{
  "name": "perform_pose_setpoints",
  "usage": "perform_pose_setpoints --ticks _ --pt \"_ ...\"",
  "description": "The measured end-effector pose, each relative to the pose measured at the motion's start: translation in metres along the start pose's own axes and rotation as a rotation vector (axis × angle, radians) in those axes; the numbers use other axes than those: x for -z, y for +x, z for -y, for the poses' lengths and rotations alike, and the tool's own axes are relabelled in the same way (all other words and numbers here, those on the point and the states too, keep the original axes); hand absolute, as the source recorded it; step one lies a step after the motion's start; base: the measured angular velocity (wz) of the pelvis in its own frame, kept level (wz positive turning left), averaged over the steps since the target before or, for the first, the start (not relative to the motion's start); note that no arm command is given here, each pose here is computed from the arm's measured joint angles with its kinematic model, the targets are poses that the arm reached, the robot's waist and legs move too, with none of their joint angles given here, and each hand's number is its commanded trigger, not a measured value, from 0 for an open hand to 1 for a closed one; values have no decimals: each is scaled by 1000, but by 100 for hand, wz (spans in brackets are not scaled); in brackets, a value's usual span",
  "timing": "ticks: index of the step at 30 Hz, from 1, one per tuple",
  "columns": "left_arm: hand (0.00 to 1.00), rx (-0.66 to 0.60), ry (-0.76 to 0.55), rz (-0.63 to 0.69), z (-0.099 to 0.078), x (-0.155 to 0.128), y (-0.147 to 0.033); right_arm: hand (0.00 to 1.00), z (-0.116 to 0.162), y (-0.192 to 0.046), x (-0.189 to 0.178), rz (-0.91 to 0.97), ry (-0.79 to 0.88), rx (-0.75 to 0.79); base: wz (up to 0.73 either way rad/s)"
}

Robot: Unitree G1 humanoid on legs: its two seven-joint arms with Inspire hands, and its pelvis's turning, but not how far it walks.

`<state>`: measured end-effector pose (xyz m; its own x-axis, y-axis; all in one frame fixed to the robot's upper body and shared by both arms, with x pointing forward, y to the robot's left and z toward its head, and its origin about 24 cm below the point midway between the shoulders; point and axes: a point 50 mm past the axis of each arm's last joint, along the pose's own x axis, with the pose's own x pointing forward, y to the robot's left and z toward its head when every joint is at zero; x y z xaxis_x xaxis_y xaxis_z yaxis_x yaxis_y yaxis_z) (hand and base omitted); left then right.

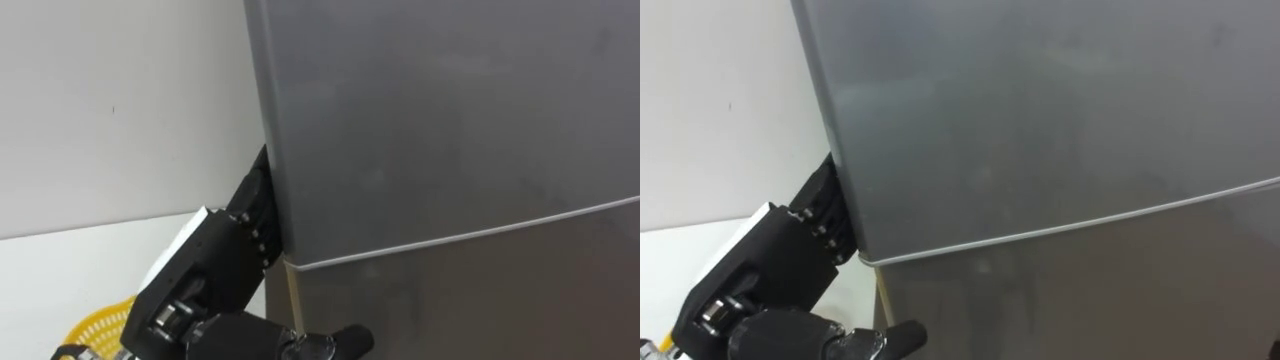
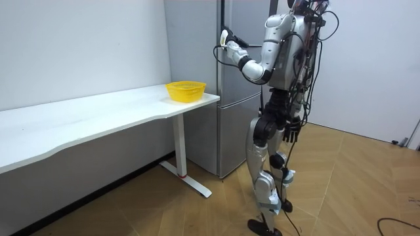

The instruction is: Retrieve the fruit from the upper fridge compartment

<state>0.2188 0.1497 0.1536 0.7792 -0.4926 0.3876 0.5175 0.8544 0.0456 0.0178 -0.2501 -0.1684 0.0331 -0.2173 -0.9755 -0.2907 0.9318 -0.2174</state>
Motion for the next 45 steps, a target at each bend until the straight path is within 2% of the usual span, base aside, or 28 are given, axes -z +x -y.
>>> perform_pose_setpoints --ticks 27,33,34,35,36,37,38,39,41,45 --pt "0 54 16 8 0 -4 0 0 1 0 2 -11 -75 3 0" --pt "0 94 -72 52 0 -8 0 0 1 0 1 -7 -83 3 1" --pt "62 106 -98 69 1 -9 0 0 2 0 1 -6 -83 -1 0" --pt "91 122 -122 89 1 -12 2 0 2 0 1 -6 -84 -5 0" --pt "100 131 -133 100 2 -13 3 0 2 0 1 -6 -85 -7 0" --pt "98 147 -150 119 2 -15 5 0 2 0 1 -7 -86 -11 0" --pt "89 159 -167 139 2 -18 6 0 2 0 1 -8 -89 -13 0" --pt "99 172 -182 153 2 -20 7 0 3 0 2 -8 -87 -12 0" --pt "94 179 -193 166 2 -22 8 0 3 0 2 -9 -89 -14 0" --pt "96 175 -186 189 1 -24 8 0 3 0 3 -13 -91 -21 0"
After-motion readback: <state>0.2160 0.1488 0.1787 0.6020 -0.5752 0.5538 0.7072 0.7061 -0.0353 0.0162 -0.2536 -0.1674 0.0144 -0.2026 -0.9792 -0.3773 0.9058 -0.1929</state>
